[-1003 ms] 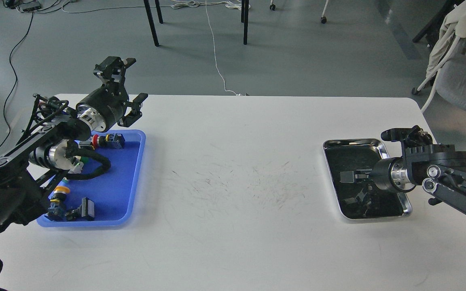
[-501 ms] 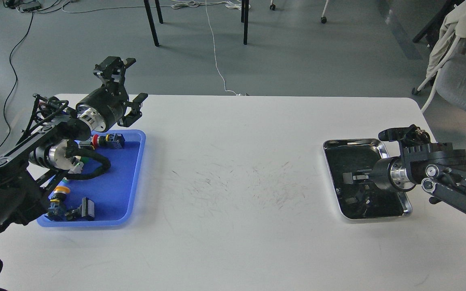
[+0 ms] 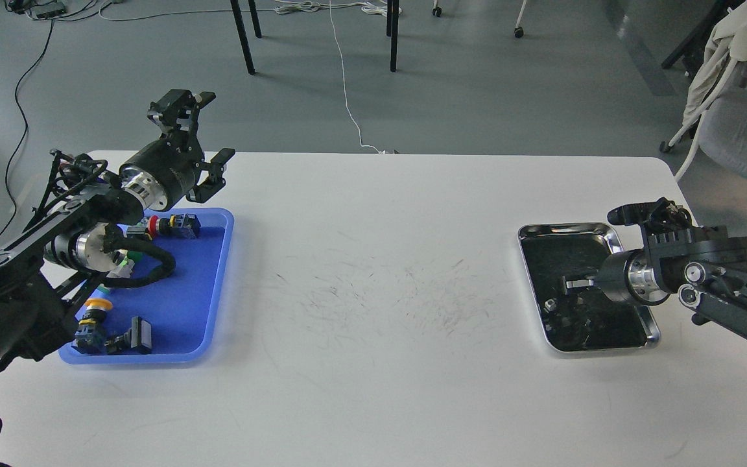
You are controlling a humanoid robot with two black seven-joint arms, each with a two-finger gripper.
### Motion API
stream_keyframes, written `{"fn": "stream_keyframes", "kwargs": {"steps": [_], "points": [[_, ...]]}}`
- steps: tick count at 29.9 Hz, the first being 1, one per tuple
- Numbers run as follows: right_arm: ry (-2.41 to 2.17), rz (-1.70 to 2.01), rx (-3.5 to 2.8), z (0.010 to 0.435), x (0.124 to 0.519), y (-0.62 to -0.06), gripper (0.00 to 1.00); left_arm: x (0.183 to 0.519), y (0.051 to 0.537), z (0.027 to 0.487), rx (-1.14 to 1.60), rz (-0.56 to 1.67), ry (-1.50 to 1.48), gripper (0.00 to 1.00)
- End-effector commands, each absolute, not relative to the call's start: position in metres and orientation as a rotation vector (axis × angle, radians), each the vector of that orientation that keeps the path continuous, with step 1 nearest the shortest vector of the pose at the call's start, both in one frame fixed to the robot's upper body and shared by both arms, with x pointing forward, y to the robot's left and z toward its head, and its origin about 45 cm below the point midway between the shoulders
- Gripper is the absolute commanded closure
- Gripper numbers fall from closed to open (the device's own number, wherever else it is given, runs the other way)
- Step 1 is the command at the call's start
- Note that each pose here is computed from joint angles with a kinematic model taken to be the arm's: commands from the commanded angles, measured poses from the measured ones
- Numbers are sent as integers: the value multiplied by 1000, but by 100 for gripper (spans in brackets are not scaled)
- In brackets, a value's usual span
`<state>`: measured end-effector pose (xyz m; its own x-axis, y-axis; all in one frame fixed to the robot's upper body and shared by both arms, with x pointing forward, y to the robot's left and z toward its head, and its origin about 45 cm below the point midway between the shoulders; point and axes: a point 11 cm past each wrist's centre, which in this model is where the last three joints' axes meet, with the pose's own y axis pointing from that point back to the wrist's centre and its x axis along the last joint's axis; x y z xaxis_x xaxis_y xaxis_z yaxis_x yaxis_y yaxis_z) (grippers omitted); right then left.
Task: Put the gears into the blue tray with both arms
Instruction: 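Grasp another black gear in the metal tray with the right gripper, then carry the gear with the right gripper toward the table center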
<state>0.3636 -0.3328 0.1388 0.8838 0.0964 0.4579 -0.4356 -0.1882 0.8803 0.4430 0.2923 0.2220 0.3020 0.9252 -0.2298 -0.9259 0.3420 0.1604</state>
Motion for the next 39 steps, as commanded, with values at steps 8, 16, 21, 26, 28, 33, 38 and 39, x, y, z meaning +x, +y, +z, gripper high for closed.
{"fn": "stream_keyframes", "kwargs": {"steps": [8, 16, 21, 26, 28, 33, 38, 39], "points": [[-324, 632, 1729, 196, 400, -306, 98, 443, 291, 222, -4, 1226, 303, 2], [-465, 756, 1986, 224, 419, -209, 98, 443, 292, 222, -5, 1227, 302, 2], [-374, 776, 2120, 207, 404, -132, 98, 444, 293, 223, -3, 1229, 300, 2], [-263, 770, 2152, 177, 380, -90, 98, 444, 294, 224, -2, 1235, 297, 2], [-214, 761, 2174, 165, 366, -75, 98, 445, 294, 225, -2, 1238, 296, 2], [-155, 709, 2237, 140, 337, -45, 98, 445, 295, 225, -1, 1239, 296, 2], [-146, 675, 2254, 119, 321, -27, 98, 445, 294, 225, -2, 1238, 295, 2], [-152, 669, 2261, 116, 319, -22, 98, 445, 294, 225, -2, 1238, 295, 2]]}}
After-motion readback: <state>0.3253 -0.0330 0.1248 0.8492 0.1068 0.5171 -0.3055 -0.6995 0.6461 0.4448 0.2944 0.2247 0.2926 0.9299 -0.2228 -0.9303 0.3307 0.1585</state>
